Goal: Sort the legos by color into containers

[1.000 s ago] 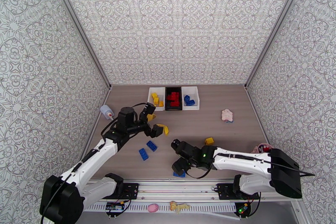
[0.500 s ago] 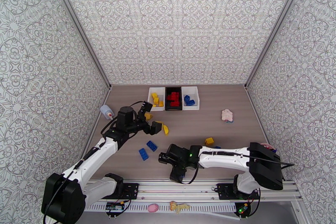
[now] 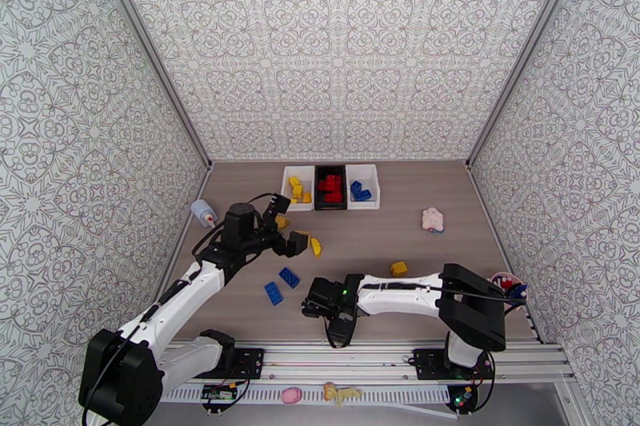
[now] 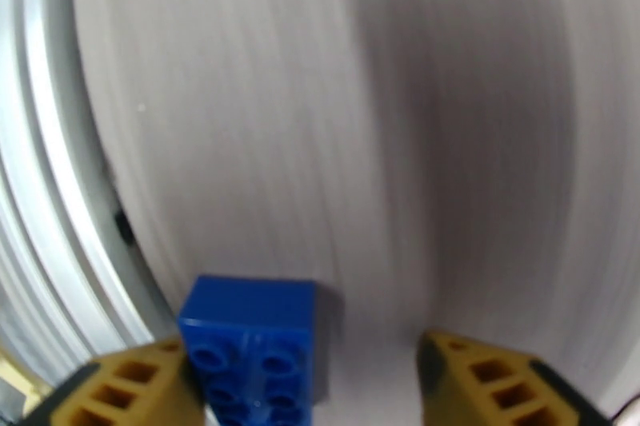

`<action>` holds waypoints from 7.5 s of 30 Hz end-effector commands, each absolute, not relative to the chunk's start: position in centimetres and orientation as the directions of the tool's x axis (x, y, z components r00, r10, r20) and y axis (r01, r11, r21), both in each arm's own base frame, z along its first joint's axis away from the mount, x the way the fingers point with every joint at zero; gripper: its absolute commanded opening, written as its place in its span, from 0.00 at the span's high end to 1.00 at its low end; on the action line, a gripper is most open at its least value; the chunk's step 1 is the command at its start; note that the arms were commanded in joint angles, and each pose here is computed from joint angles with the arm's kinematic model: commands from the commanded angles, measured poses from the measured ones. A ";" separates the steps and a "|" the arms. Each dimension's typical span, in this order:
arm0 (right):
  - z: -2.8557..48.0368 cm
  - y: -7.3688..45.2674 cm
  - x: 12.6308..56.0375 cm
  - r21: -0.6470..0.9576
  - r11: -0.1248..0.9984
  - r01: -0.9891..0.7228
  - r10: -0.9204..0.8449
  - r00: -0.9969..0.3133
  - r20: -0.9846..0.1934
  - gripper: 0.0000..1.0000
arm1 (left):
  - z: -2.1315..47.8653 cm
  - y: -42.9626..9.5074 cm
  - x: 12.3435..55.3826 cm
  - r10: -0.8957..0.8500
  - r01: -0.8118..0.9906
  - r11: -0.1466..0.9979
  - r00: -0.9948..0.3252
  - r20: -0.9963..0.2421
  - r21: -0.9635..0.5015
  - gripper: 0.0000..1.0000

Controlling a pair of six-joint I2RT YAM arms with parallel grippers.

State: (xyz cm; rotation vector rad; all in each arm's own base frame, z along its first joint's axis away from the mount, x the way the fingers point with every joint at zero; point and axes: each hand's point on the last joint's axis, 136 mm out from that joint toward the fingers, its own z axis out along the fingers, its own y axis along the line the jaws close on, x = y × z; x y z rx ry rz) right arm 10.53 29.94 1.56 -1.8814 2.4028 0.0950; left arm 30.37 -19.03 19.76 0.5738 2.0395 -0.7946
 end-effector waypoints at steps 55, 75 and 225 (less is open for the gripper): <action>14.6 21.9 55.1 0.227 0.962 -0.150 0.116 -0.529 -0.841 0.98 | 21.8 -23.5 24.0 0.220 0.777 0.628 -0.219 -0.951 -0.033 0.00; 18.6 20.4 51.9 0.235 0.950 -0.207 0.098 -0.516 -0.851 0.20 | 22.5 -24.6 22.7 0.208 0.837 0.547 -0.159 -0.965 -0.020 0.00; 19.5 22.8 29.1 -0.065 0.793 -0.606 -0.345 -0.359 -0.867 0.00 | 8.2 -20.8 31.9 -0.249 -0.186 0.966 -0.862 -0.441 -0.182 0.09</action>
